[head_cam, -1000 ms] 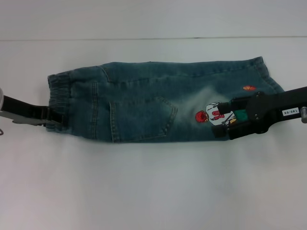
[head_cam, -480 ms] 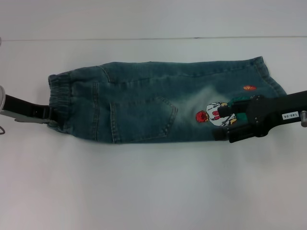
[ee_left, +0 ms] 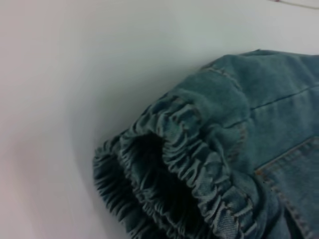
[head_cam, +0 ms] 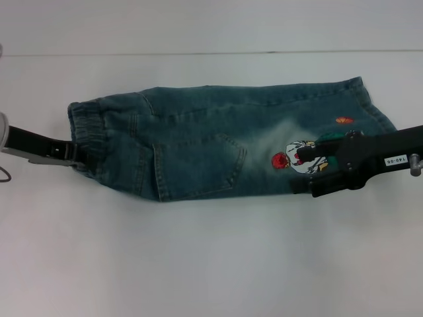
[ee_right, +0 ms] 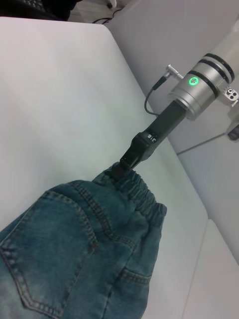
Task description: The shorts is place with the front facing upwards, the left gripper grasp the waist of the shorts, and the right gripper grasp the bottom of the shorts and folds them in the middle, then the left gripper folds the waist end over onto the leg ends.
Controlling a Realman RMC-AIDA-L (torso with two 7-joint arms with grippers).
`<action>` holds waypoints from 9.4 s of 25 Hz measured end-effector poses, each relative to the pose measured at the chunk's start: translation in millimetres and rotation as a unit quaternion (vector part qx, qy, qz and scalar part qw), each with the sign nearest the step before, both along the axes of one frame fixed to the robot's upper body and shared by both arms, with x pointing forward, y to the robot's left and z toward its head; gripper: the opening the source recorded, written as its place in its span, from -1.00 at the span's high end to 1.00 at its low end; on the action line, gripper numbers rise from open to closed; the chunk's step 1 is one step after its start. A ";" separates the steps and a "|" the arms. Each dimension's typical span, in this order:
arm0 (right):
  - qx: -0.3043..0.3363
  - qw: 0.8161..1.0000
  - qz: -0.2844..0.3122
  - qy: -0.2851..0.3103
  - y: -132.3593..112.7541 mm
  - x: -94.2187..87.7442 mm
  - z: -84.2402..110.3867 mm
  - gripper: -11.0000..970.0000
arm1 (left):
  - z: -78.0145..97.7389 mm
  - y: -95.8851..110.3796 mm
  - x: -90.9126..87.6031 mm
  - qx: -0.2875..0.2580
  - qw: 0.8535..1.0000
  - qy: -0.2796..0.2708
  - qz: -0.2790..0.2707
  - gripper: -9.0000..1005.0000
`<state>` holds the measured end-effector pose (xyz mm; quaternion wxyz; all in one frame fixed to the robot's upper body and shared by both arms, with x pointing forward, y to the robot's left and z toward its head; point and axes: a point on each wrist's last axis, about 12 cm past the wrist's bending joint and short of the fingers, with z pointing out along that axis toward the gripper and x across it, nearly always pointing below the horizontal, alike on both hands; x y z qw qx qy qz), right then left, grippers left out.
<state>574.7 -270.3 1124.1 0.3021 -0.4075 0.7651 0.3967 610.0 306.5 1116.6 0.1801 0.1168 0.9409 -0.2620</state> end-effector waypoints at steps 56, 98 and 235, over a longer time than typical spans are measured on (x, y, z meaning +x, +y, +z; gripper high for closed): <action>0.044 0.929 -0.330 -0.160 93.0 -5.6 -111.8 0.97 | 124.5 -42.9 20.6 -0.161 0.973 -0.077 -0.149 0.90; 0.096 0.948 -0.280 -0.114 120.6 -26.9 -111.6 0.96 | 135.3 -71.9 23.8 -0.209 0.957 -0.086 -0.182 0.90; 0.071 0.994 -0.076 -0.021 -72.7 -34.7 13.2 -0.82 | -26.6 5.9 -114.3 -0.259 0.924 -0.265 -0.095 -0.76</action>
